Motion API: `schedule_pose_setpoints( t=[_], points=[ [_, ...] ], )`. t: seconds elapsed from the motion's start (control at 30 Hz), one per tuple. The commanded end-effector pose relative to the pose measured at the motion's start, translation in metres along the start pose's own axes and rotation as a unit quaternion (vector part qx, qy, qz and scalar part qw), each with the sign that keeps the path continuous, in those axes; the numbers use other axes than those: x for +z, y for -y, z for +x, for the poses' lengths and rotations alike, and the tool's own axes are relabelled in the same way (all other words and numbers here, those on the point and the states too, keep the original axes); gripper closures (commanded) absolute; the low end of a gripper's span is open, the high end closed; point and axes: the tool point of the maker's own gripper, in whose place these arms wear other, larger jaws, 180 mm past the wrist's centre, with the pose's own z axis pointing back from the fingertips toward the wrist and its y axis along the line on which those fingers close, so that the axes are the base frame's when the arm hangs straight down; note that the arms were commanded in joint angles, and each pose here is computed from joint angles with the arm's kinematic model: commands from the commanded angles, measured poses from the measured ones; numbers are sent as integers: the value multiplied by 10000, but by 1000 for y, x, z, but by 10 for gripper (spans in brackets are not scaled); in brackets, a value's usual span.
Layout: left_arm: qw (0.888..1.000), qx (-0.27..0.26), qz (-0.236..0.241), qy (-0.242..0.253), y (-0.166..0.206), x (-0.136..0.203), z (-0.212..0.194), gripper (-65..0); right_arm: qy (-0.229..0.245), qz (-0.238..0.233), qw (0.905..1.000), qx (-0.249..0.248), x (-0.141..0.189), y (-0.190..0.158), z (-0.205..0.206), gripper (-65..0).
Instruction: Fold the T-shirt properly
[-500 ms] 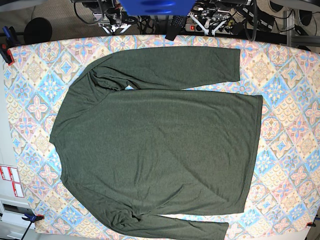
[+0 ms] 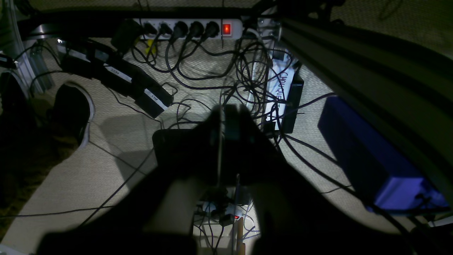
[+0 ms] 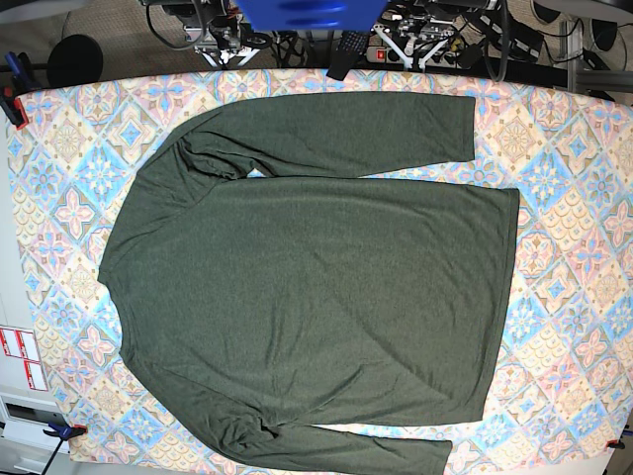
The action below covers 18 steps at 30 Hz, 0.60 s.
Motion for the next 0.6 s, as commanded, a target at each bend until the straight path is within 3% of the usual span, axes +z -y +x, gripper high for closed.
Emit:
schedule_pose_setpoints(
  t=[0.0,0.57],
  points=[
    [10000,15,1,37,1,0,0,0,51,-19,10000,25,0,1,4,0],
    [10000,-1,-2,-24,2,1,-8,0,28,-20,10000,25,0,1,1,0]
  ],
)
